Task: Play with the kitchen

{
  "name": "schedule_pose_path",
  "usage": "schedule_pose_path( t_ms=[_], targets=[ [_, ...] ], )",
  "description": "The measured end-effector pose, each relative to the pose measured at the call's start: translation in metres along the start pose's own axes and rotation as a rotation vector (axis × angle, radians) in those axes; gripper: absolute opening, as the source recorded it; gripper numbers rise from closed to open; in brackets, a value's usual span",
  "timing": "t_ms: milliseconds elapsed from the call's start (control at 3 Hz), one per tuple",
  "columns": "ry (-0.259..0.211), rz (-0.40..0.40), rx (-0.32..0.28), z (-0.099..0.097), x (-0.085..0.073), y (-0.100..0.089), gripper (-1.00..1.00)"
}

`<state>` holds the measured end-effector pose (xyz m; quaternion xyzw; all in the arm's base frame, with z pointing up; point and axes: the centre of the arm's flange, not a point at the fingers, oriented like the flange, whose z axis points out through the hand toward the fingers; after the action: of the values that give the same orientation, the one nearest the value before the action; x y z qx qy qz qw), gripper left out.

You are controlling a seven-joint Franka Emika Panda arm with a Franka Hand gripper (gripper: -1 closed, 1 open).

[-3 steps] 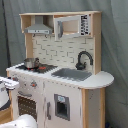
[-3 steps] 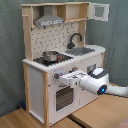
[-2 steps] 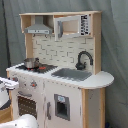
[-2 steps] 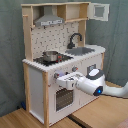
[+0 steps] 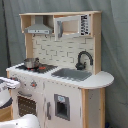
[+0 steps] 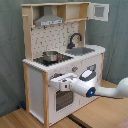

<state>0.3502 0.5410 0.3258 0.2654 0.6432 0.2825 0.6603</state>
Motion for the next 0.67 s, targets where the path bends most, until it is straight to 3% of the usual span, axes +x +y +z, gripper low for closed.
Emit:
schedule_pose_path(
  t_ms=[333,667],
  targets=[
    [-0.002,0.0,0.001,0.0001,-0.0001,-0.0002,-1.0],
    [-0.015,0.013,0.008,0.0003,-0.0008,0.001,-1.0]
  ],
)
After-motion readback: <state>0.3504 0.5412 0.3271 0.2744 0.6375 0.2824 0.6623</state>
